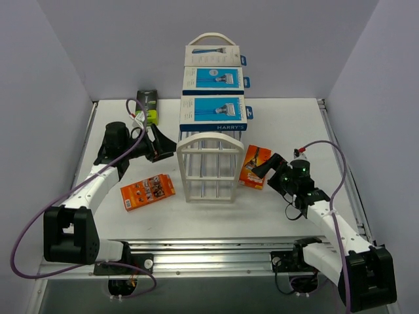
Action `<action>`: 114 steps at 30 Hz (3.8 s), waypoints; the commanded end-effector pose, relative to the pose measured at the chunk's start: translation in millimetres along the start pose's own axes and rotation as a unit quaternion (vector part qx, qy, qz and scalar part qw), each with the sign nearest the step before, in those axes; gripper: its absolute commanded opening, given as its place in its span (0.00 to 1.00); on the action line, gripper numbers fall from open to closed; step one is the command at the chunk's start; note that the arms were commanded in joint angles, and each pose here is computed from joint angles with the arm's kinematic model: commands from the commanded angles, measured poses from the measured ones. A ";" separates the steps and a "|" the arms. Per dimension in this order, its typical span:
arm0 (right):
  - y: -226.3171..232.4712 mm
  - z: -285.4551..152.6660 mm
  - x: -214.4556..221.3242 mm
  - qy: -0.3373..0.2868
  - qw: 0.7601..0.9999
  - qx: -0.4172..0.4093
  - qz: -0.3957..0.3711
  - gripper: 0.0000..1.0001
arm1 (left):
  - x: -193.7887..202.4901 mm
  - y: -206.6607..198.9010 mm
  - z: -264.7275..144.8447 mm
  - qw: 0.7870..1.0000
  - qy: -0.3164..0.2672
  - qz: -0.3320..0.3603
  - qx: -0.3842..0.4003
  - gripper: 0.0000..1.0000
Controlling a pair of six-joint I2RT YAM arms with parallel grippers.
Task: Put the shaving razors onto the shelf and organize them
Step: Grab a shaving razor with the right arm
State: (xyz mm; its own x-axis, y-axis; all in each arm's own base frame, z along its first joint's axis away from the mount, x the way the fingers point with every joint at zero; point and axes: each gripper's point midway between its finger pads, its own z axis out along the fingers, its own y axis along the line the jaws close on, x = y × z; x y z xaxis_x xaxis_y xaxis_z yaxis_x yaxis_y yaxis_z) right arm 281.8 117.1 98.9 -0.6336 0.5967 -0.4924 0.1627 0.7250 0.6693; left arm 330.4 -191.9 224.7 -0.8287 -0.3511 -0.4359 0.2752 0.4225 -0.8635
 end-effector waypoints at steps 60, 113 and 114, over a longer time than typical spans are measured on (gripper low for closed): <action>-30.1 44.1 48.3 -0.146 0.944 0.033 0.294 0.43 | -2.6 -14.3 1.0 0.999 0.001 0.021 0.025 0.94; 8.1 -39.9 -148.7 -0.197 0.974 0.007 0.107 0.00 | -0.8 -12.4 3.0 1.000 0.004 0.024 0.016 0.94; 8.5 -40.8 -151.9 -0.193 0.976 0.002 0.104 0.00 | -0.6 -12.4 3.1 1.000 0.004 0.027 0.016 0.94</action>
State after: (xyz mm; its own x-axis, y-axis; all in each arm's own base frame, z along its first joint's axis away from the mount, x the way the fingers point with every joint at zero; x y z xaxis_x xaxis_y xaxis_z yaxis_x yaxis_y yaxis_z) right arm 343.2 6.5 177.5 -0.1335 0.8587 -0.4947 0.3895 0.5045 0.7705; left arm 326.5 -198.3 225.7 -0.8374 -0.3346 -0.4322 0.2840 0.4093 -0.8671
